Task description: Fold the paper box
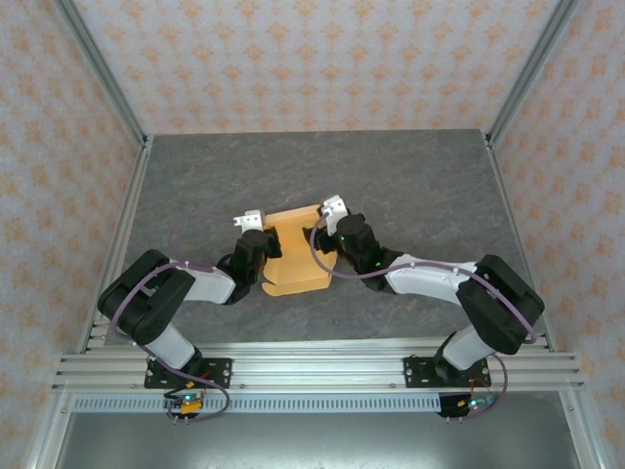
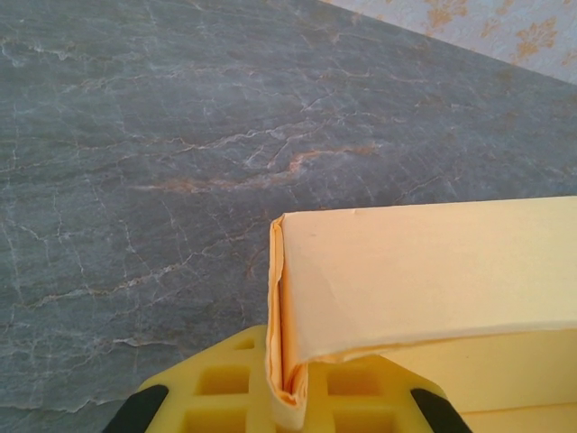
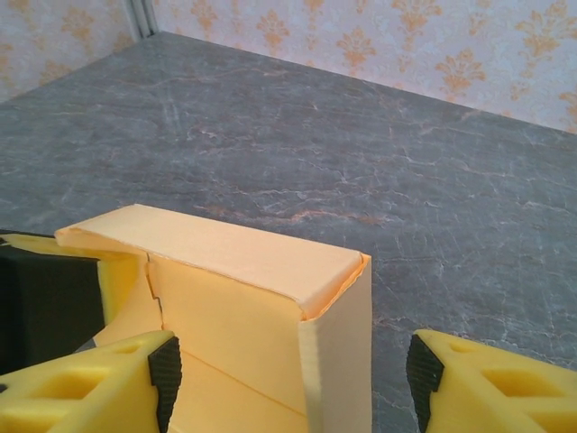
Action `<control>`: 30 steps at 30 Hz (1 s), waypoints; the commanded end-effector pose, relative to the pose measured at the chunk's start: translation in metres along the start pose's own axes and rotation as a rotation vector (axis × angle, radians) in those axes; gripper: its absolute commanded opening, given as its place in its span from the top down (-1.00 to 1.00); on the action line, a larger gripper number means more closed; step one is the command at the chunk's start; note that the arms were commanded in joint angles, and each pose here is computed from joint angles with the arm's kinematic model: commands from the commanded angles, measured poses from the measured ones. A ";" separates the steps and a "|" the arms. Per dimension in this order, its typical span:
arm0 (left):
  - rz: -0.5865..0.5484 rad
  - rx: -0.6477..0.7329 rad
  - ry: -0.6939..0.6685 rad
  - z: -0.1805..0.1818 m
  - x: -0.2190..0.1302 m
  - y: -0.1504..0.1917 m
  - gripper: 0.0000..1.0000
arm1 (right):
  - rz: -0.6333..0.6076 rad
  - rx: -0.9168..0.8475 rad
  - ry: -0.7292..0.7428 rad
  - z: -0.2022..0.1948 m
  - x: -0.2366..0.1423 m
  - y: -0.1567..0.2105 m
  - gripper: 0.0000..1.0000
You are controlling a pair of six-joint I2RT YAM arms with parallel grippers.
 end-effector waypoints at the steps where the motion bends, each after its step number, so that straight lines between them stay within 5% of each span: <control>1: -0.010 -0.006 0.012 -0.009 -0.001 -0.006 1.00 | -0.085 0.021 -0.131 -0.002 -0.013 0.000 -0.38; 4: -0.006 -0.003 0.016 -0.008 0.000 -0.005 1.00 | -0.188 0.060 -0.236 -0.013 -0.030 0.001 -0.42; 13: -0.002 -0.005 0.033 -0.012 0.000 -0.007 1.00 | 0.005 0.021 -0.151 -0.054 -0.046 0.016 -0.38; 23: -0.005 0.032 0.115 -0.017 -0.007 -0.008 1.00 | 0.082 0.017 -0.485 -0.052 -0.028 0.021 -0.53; 26: -0.015 0.087 0.181 -0.023 -0.014 -0.013 1.00 | 0.084 -0.146 -0.672 -0.041 -0.038 0.022 -0.55; 30: -0.024 0.155 0.235 -0.029 -0.021 -0.018 1.00 | 0.068 -0.233 -0.652 -0.044 -0.043 0.020 -0.59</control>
Point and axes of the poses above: each hand's point on the last joint's axis, 136 mm out from that joint toward the fingers, its own x axis out along the fingers, its own z axis along the line the jaws close on, y = z × x, the point moved 9 cm from there along -x, back along the fingers, and after that the axes turned 15 degrees about -x, right-handed, at the moved point
